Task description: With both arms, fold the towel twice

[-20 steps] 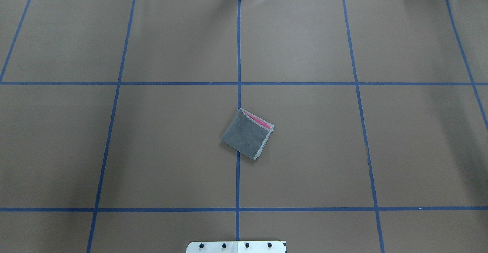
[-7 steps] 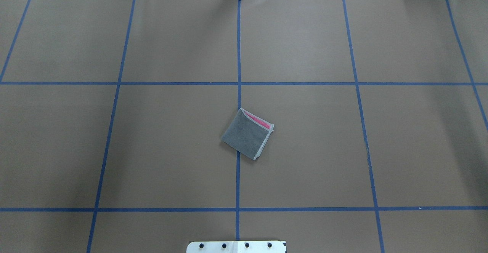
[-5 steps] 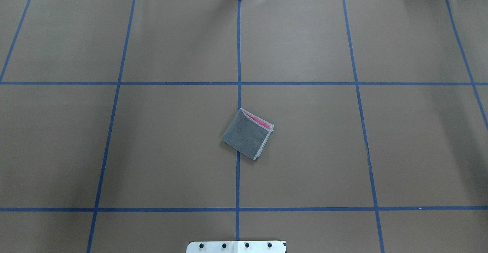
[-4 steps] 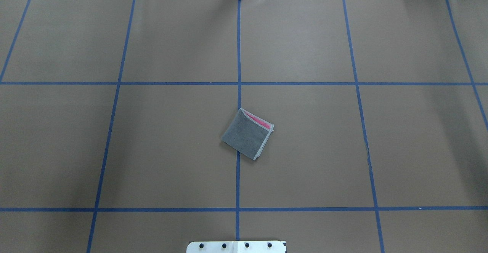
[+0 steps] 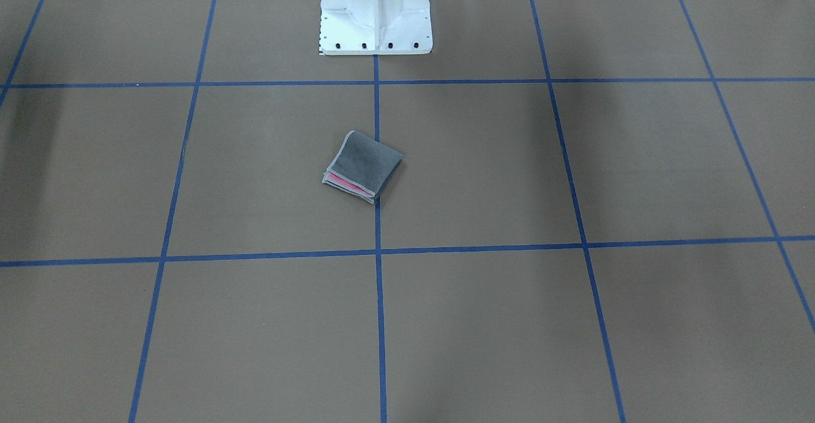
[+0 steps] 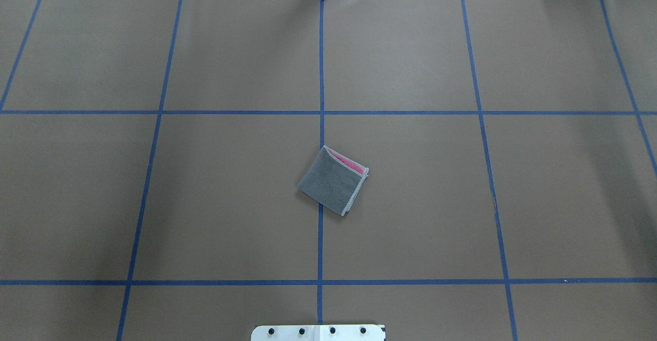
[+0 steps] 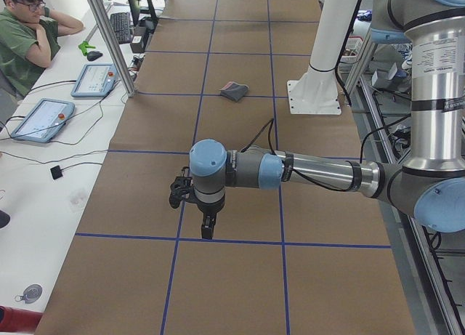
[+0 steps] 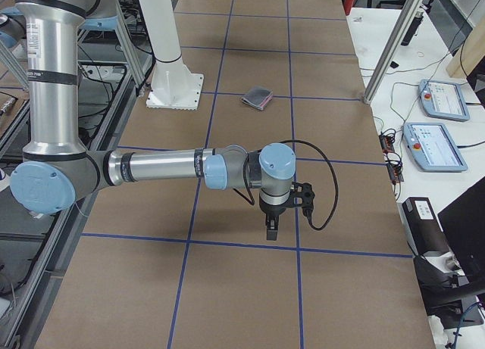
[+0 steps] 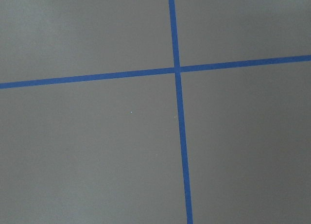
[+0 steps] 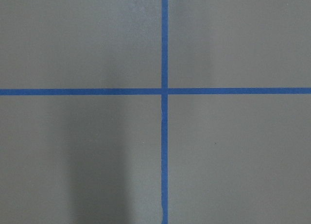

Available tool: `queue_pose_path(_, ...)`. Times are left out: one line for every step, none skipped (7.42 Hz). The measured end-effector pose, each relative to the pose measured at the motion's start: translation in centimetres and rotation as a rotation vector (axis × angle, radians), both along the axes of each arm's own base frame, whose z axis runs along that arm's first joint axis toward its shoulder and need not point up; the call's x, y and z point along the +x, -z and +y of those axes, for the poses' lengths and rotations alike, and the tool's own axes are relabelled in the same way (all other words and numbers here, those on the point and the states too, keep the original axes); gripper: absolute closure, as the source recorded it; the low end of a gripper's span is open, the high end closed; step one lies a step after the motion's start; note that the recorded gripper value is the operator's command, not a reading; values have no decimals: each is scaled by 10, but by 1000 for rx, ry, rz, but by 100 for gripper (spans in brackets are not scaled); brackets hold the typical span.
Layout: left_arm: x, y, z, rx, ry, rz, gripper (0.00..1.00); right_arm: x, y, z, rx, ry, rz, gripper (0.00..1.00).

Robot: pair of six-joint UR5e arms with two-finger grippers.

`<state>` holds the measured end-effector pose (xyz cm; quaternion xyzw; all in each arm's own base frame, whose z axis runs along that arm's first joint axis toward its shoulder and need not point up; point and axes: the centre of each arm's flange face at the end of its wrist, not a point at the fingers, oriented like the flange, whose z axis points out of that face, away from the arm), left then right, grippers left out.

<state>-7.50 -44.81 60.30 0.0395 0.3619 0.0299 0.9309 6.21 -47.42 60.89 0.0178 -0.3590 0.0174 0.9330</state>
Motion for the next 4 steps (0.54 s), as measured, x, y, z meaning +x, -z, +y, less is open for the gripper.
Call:
queue_pose_path(0,1,0,1,0,1,0,4,3,-1,-1,-3,-4,0)
queue_pose_path(0,1,0,2,0,1,0,5,4,0,-4,-5,-8,0)
queue_pose_path(0,1,0,2,0,1,0,6,3,0,-7,-6,-10,0)
queue_pose_path(0,1,0,2,0,1,0,6,2,1,-9,-6,-10,0)
